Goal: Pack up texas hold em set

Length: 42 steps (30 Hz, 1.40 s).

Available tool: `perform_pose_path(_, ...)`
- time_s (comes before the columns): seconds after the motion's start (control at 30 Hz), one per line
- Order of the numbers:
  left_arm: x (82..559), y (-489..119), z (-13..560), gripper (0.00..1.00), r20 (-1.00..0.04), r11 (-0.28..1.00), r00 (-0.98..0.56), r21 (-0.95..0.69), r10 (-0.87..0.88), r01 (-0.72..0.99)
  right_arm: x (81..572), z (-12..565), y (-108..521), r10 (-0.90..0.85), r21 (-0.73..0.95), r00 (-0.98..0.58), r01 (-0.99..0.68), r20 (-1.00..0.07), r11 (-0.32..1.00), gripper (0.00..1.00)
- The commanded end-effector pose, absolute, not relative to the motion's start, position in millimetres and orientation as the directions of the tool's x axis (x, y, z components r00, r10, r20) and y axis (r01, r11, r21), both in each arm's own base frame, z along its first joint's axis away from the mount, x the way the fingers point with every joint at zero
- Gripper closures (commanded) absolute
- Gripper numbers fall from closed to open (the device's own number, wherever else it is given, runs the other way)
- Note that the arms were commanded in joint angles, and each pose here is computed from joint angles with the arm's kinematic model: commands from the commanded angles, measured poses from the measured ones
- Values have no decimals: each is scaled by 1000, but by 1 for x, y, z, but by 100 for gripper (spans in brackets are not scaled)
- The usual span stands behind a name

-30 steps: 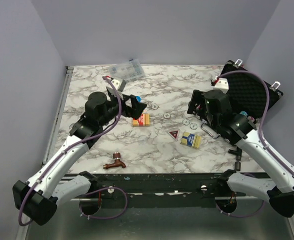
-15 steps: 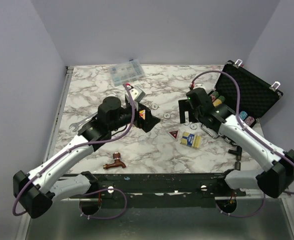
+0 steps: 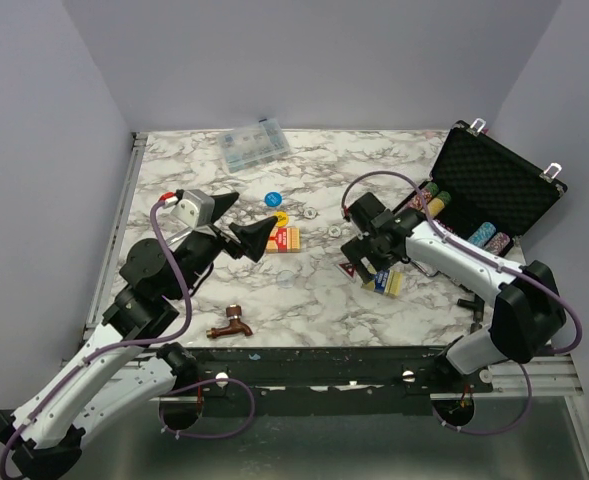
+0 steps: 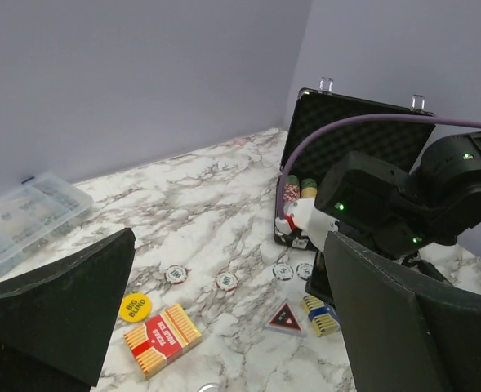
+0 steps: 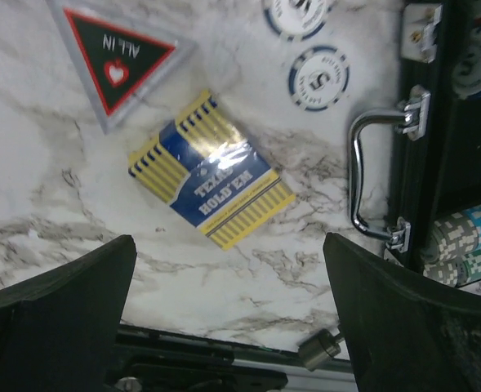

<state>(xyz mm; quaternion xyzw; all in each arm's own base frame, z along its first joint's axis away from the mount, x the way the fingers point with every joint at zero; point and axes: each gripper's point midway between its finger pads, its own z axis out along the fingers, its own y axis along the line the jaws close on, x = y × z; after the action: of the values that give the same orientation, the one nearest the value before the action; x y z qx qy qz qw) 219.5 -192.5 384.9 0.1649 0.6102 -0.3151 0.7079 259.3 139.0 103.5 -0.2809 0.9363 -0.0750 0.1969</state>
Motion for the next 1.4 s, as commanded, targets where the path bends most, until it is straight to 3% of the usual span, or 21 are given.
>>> perform_pose_path(0.0, 222, -192, 386, 1, -966, 753, 56, -161, -254, 638, 220, 87, 120, -700, -257, -694, -654, -169, 711, 0)
perform_pose_path(0.17, 213, -196, 391, 1, -960, 718, 47, -173, -275, 675, 220, 80, 107, -724, -323, -675, -661, -139, 678, 0)
perform_pose_path(0.5, 210, -194, 394, 1, -959, 717, 58, -166, -276, 678, 243, 50, 160, -731, -178, -640, -711, -236, 680, 0)
perform_pose_path(0.67, 215, -197, 389, 1, -964, 721, 46, -163, -261, 674, 260, 32, 138, -738, -330, -652, -668, -172, 667, 0)
perform_pose_path(0.73, 215, -199, 388, 1, -966, 718, 39, -164, -257, 677, 267, 31, 136, -731, -356, -655, -648, -191, 673, 0)
perform_pose_path(0.93, 219, -203, 383, 1, -969, 717, 21, -169, -247, 676, 285, 25, 158, -632, -194, -703, -604, -326, 773, 0)
perform_pose_path(1.2, 220, -204, 380, 1, -971, 720, 18, -163, -237, 675, 298, 14, 159, -575, -157, -752, -557, -323, 816, 7)
perform_pose_path(1.37, 221, -205, 379, 1, -972, 719, 14, -165, -236, 675, 278, 23, 155, -547, -116, -784, -539, -294, 834, 7)
